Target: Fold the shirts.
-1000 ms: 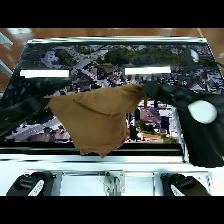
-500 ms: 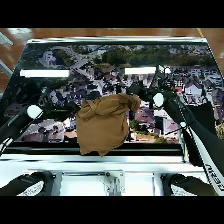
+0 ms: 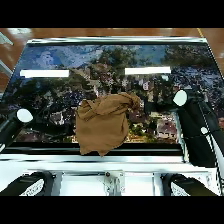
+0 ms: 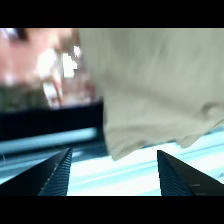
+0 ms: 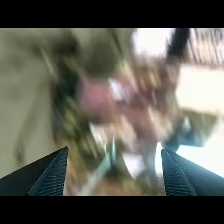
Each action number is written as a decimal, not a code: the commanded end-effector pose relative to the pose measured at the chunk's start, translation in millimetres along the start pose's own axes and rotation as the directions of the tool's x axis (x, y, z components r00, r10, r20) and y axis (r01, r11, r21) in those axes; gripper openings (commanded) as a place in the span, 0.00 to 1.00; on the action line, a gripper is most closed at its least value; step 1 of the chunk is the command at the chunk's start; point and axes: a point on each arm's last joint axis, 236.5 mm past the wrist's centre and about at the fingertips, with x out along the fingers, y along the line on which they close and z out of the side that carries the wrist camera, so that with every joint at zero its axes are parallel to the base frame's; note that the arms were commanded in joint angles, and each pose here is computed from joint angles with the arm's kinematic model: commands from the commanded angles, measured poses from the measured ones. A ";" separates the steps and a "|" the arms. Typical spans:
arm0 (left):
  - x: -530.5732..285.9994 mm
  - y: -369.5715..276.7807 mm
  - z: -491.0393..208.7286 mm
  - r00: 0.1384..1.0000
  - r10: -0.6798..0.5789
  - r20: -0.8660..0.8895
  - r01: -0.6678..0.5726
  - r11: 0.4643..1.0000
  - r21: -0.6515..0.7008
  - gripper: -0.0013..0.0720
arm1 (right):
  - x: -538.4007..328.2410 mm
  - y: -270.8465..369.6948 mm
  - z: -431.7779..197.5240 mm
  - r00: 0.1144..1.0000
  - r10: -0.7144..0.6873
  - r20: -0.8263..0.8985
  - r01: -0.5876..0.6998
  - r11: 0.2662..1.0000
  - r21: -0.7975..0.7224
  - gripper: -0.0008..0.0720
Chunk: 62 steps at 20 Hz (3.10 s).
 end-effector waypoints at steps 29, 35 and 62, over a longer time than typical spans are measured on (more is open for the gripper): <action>108.8 -25.2 -52.3 0.990 -0.136 -0.045 0.130 0.985 -0.113 0.08 | 72.6 62.7 -77.4 0.893 0.371 -0.257 -0.294 0.910 0.291 0.95; 97.7 -33.8 -44.8 0.988 -0.156 0.002 0.156 0.987 -0.042 0.08 | 93.7 96.9 -103.5 0.882 0.328 -0.339 -0.264 0.939 0.220 0.95; -358.9 -249.2 8.4 0.339 -0.636 0.693 -0.069 0.718 0.692 0.08 | -280.7 201.9 62.5 0.649 0.586 0.485 -0.433 0.809 -0.398 0.09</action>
